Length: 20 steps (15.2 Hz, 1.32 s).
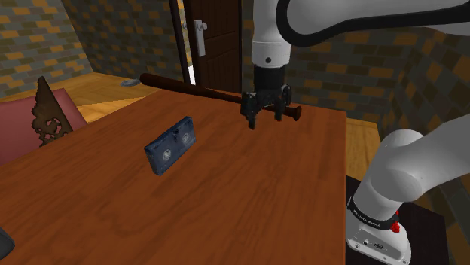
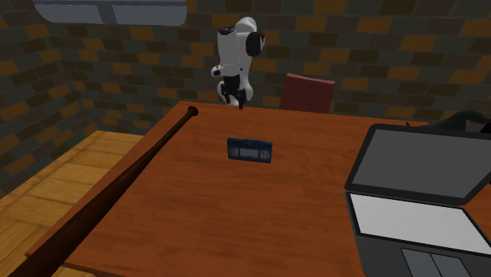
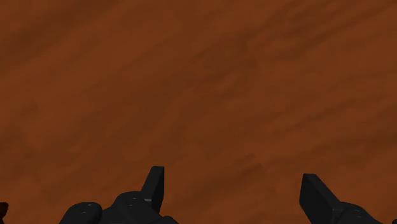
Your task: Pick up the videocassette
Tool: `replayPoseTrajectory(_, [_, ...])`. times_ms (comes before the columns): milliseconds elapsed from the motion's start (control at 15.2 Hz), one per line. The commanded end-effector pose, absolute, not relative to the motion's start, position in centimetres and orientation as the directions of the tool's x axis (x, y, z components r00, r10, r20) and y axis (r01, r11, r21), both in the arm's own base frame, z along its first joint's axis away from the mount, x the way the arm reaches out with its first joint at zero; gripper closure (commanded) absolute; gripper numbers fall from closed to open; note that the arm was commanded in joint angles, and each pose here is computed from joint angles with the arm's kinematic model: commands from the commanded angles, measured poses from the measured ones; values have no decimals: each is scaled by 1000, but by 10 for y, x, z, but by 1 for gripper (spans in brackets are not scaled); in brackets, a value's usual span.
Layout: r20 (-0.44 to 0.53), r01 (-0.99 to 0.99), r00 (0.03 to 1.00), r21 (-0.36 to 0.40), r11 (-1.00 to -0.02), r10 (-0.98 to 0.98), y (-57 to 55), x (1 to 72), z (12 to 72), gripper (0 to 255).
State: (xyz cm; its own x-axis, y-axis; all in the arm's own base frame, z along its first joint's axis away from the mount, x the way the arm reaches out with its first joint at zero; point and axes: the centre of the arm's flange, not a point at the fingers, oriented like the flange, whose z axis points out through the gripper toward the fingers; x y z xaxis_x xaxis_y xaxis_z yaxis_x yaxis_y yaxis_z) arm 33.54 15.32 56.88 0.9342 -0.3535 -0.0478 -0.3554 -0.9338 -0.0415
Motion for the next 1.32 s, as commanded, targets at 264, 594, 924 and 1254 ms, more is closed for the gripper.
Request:
replayPoseTrajectory(264, [-46,-592,805,-16,-805,-591,223,377,567,0])
replayPoseTrajectory(594, [-40,-753,657,4,-658,-752,271,425,566,0])
replayPoseTrajectory(924, [-28,-877,478,23,-479,-878,307,482,563,0])
replayPoseTrajectory(1254, [-13,-960,277,39,-277,-961,329,546,560,0])
